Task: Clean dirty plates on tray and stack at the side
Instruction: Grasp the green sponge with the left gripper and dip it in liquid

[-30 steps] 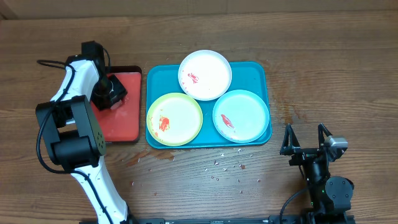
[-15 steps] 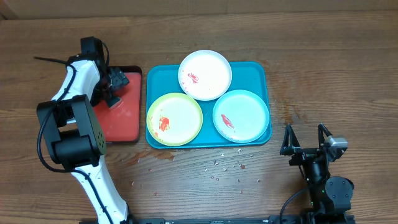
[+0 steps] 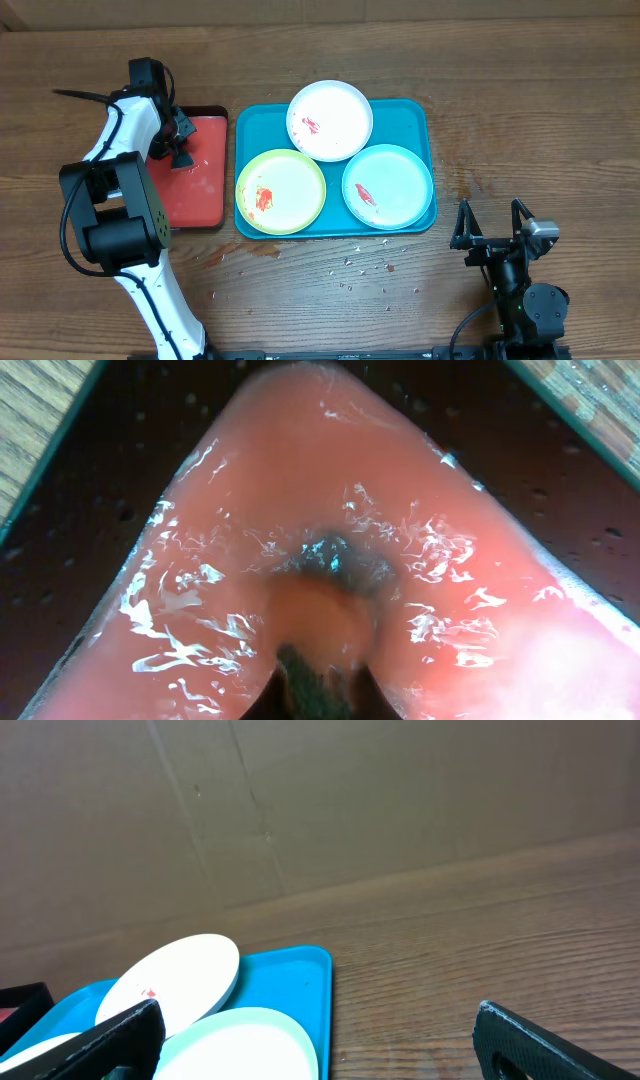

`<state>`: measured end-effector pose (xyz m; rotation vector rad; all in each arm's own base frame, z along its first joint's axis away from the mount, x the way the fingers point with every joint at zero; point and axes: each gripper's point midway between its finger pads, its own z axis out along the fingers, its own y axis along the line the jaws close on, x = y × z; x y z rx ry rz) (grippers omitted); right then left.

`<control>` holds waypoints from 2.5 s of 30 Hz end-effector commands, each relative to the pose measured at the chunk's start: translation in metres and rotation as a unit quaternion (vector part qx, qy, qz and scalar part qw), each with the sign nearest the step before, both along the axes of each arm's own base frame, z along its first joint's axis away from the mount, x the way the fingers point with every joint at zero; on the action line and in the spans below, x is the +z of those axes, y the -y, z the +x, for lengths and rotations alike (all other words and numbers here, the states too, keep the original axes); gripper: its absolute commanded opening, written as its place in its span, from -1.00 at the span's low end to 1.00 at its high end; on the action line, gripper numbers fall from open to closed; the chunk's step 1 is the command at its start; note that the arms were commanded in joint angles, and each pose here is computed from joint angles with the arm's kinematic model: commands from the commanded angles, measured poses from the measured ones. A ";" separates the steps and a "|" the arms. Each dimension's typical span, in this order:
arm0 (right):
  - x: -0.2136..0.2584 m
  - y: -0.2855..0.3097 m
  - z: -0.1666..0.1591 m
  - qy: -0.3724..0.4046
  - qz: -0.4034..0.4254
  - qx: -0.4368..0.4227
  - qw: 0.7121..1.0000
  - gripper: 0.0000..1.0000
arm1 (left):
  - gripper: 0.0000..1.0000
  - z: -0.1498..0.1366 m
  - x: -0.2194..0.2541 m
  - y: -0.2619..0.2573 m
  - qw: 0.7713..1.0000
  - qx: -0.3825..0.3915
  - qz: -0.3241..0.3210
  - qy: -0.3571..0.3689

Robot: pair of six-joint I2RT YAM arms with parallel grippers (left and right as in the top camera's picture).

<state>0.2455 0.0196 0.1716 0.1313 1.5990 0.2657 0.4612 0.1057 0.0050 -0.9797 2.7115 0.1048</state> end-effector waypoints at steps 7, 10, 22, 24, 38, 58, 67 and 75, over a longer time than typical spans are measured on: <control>-0.002 0.003 0.000 0.002 -0.004 -0.008 1.000 1.00 | 1.00 -0.025 -0.021 0.015 0.998 -0.006 -0.038 -0.059; -0.002 0.003 0.000 0.002 -0.004 -0.008 1.000 1.00 | 1.00 -0.040 -0.022 0.019 0.995 -0.006 -0.047 -0.090; -0.002 0.003 0.000 0.002 -0.004 -0.008 1.000 1.00 | -0.92 -0.065 -0.022 0.024 0.988 -0.005 -0.058 -0.140; -0.002 0.003 0.000 0.002 -0.004 -0.008 1.000 1.00 | -0.77 -0.065 -0.022 0.024 0.988 -0.005 -0.059 -0.140; -0.002 0.003 0.000 0.002 -0.004 -0.008 1.000 1.00 | -0.26 -0.073 -0.021 0.026 0.986 -0.004 -0.061 -0.156; -0.002 0.003 0.000 0.002 -0.004 -0.008 1.000 1.00 | 1.00 -0.015 -0.019 0.012 0.999 -0.007 -0.032 -0.039; -0.002 0.003 0.000 0.002 -0.004 -0.008 1.000 1.00 | -0.92 -0.008 -0.018 0.011 0.999 -0.007 -0.029 -0.025; -0.002 0.003 0.000 0.002 -0.004 -0.008 1.000 1.00 | 1.00 -0.022 -0.020 0.014 0.998 -0.007 -0.036 -0.052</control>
